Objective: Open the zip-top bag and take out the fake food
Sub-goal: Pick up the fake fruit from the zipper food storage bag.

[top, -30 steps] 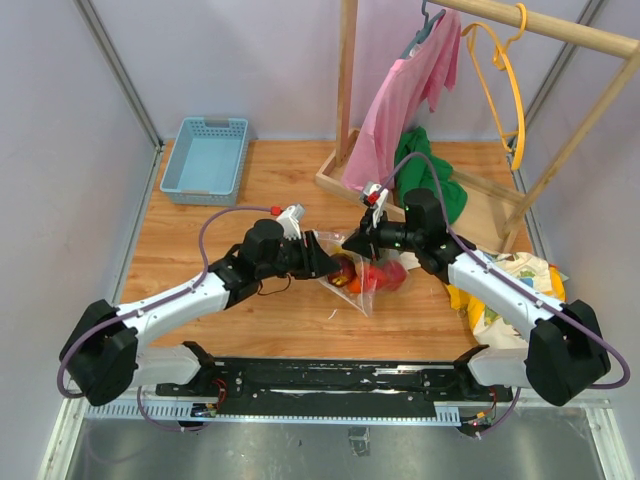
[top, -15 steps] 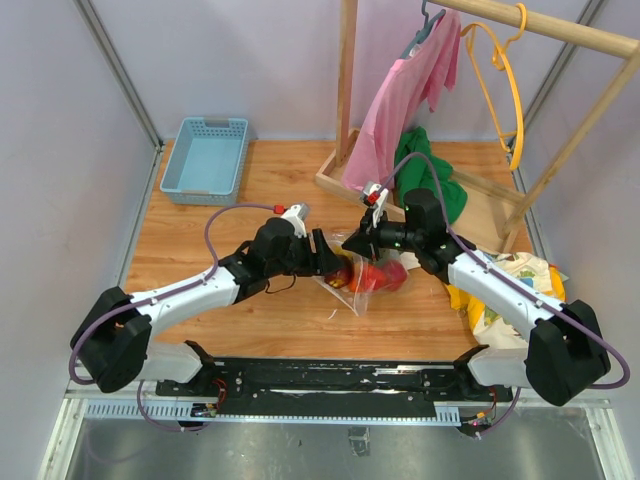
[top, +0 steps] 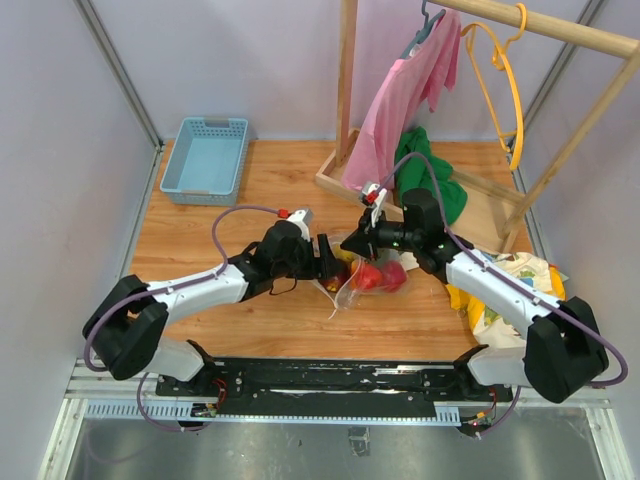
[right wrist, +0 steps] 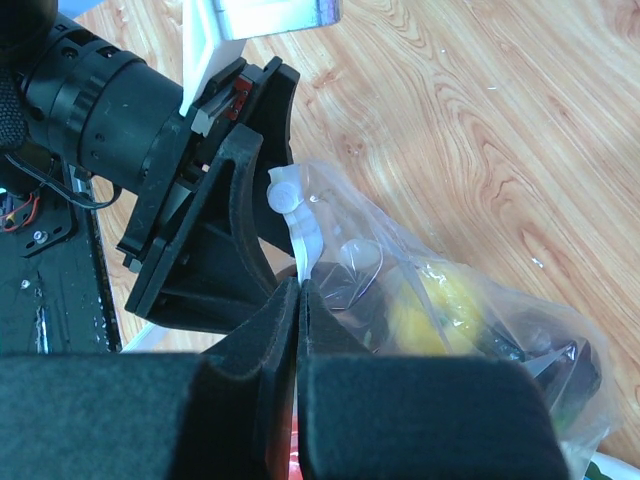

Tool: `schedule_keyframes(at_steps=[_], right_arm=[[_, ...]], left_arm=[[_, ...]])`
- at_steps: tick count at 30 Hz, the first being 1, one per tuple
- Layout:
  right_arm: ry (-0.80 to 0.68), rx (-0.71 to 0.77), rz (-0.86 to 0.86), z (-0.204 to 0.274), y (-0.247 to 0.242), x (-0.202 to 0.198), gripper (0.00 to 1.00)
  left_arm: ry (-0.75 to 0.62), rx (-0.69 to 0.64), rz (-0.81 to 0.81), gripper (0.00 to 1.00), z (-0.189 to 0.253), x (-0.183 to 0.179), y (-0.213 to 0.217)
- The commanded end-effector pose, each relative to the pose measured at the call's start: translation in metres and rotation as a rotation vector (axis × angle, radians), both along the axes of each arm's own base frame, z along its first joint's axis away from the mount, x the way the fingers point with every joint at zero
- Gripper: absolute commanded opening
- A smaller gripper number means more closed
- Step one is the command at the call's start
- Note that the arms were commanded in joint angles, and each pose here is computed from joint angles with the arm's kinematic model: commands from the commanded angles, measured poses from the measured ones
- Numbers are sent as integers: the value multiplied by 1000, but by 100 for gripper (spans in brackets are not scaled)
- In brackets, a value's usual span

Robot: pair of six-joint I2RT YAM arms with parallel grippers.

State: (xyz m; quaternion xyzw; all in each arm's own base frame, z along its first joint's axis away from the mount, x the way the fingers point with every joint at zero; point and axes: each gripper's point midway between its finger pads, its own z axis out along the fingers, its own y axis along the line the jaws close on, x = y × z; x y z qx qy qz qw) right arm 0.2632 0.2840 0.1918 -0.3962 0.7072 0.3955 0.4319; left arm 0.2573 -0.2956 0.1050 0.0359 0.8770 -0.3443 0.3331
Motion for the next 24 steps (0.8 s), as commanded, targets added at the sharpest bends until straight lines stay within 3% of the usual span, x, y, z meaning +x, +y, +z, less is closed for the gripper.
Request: schedule_keyframes(at_steps=[1,14,24], right_arm=[[-16,12,12,1,8,-2,0],[-16,-31,17,-21,8,-5,2],[-66,-54,89,-15,1,-14,29]], left_arm=[[-9,39,-16,78,-14,-2,1],[-51,133,-81,79,-43,-5,1],[-23,186,-80,78,-63,-5,2]])
